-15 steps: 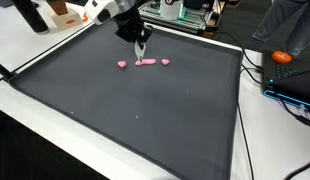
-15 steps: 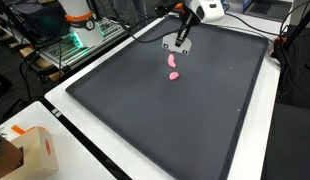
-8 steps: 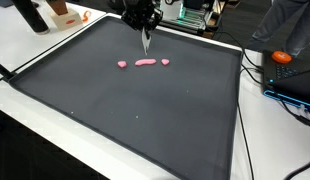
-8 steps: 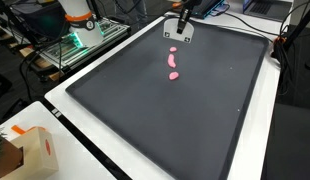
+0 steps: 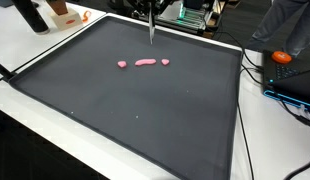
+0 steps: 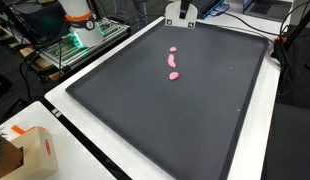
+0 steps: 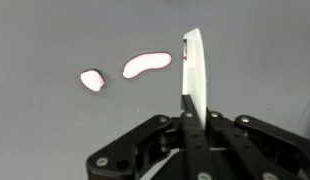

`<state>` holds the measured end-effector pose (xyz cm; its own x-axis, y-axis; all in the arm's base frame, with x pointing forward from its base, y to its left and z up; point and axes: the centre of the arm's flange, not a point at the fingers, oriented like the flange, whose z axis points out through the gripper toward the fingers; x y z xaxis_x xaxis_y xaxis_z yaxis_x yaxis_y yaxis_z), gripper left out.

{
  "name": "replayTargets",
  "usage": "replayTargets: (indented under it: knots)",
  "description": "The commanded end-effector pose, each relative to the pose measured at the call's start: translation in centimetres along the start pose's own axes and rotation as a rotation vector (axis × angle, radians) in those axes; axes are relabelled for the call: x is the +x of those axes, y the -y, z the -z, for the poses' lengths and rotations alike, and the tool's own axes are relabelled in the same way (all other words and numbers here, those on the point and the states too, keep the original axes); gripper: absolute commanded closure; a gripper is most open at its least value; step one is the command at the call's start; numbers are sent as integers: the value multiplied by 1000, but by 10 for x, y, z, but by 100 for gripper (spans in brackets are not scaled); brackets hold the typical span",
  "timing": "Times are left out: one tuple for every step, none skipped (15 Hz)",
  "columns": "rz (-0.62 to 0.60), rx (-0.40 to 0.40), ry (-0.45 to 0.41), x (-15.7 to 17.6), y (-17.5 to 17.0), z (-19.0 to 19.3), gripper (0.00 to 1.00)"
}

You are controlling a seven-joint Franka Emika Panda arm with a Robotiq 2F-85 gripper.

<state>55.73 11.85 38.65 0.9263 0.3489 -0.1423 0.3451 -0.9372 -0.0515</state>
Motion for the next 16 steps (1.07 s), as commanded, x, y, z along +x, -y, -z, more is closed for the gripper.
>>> replayTargets:
  knots:
    - [14, -79, -24, -15, 19, 19, 99]
    - [25, -99, -35, -16, 23, 26, 99]
    - [23, -50, -25, -3, 12, 17, 96]
    - [30, -62, -34, -4, 17, 23, 96]
    - [33, -69, -40, -5, 19, 27, 96]
    - [34, -73, -44, -6, 21, 29, 96]
    - [34, -73, -44, -6, 21, 29, 96]
    - [35, -74, -44, -6, 21, 29, 96]
    - [35, -74, -43, -6, 21, 29, 96]
    - [35, -74, -43, -6, 21, 28, 96]
    - [35, -74, -42, -6, 21, 28, 96]
    - [35, -74, -42, -6, 21, 28, 96]
    - [35, -74, -42, -6, 21, 28, 96]
    - [35, -74, -42, -6, 21, 28, 96]
    - [35, -74, -42, -6, 21, 28, 99]
    - [35, -62, -35, -4, 16, 16, 99]
